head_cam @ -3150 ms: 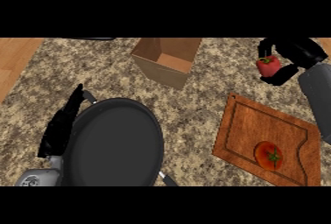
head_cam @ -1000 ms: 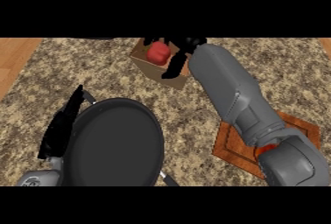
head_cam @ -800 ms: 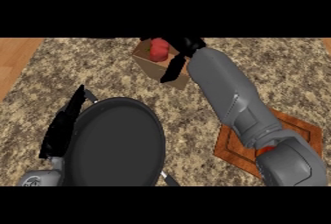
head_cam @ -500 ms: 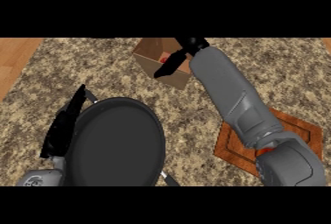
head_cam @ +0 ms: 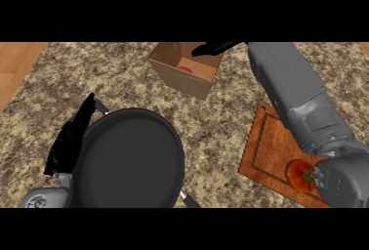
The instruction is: Pick the bell pepper from the cutting board and place it in the cardboard box
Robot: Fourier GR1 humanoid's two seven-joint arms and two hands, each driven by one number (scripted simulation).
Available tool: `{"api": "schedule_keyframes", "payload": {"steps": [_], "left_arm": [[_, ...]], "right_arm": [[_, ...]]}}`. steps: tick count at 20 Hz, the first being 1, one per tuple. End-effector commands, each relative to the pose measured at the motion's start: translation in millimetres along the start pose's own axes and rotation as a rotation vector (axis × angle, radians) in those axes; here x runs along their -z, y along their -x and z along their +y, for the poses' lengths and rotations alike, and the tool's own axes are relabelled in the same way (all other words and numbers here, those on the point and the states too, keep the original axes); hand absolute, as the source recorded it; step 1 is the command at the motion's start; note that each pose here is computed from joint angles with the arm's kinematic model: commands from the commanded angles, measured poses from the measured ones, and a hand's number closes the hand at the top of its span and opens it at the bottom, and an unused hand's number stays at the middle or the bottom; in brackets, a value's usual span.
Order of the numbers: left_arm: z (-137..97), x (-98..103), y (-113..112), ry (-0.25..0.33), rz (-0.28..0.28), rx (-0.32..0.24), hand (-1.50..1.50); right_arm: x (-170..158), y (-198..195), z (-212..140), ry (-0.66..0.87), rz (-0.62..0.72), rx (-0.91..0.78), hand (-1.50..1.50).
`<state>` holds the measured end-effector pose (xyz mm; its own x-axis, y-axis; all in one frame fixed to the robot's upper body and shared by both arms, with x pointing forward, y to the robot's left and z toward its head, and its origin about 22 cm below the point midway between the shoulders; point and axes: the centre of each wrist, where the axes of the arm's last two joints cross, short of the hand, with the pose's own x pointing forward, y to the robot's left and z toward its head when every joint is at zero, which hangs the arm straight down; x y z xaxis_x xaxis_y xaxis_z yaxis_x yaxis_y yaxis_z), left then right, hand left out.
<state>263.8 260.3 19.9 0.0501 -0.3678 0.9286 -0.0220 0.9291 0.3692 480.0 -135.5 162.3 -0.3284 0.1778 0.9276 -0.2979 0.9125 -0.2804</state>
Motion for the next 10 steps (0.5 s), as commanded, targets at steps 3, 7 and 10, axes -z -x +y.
{"api": "schedule_keyframes", "payload": {"steps": [3, 7, 10], "left_arm": [[2, 0, 0, 0.000, -0.022, 0.004, 0.00], [-3, 4, -12, 0.002, -0.039, 0.000, 0.00], [-5, 2, -3, 0.019, -0.033, -0.002, 0.00]], "right_arm": [[-24, 3, -83, 0.194, 0.021, 0.064, -1.50], [-35, -5, -119, 0.250, 0.037, 0.100, -1.50], [-58, -3, -158, 0.251, 0.019, 0.085, -1.50]]}}
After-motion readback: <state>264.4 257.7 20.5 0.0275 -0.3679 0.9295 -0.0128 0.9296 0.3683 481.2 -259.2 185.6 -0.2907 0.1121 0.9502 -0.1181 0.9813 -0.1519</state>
